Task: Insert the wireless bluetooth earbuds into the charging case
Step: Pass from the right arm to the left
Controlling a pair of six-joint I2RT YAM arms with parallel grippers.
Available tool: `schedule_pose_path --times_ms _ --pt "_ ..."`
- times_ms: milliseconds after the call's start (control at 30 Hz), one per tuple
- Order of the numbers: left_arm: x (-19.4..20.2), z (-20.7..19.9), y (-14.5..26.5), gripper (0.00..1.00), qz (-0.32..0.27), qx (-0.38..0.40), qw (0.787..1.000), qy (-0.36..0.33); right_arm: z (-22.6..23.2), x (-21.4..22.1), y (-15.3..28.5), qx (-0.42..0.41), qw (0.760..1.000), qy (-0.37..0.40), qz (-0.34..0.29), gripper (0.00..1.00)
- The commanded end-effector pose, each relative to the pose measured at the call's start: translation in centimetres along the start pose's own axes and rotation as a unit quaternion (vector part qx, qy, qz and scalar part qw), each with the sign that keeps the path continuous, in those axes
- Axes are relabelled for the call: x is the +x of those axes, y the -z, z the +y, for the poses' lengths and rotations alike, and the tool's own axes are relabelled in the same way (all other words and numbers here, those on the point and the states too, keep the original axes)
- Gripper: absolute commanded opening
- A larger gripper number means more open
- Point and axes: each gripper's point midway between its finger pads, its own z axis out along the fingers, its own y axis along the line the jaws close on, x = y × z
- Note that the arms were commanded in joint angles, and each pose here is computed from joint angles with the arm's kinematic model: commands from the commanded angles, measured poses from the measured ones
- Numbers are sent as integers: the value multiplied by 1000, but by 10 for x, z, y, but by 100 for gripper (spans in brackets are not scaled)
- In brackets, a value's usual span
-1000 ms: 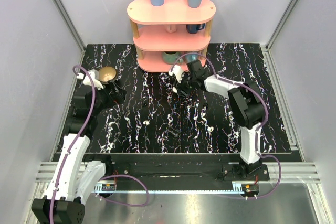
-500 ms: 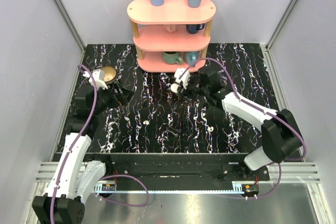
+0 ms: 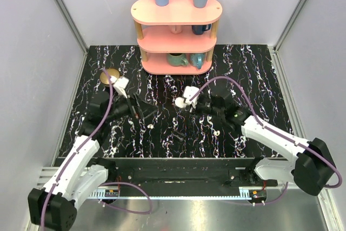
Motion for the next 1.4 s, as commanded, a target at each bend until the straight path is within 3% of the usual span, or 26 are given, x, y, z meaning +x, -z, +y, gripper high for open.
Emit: schedule_pose_path --times_ms 0,233,667,1133,1267,1367 --pt "5 -31 -13 98 -12 46 999 -17 10 -22 3 8 999 0 -32 18" --pt "11 -57 -26 97 -14 96 995 -5 31 -27 5 4 999 -5 -41 17" --pt "35 -59 -54 90 19 102 995 9 40 -37 6 7 998 -17 -59 17" --pt "48 -67 -69 70 42 114 992 18 41 -37 7 12 998 -17 -62 17" --pt "49 -66 -70 47 45 110 993 16 41 -37 7 12 998 -17 -62 18" --pt "51 -63 -71 47 51 106 993 17 40 -37 8 14 998 -17 -63 17"
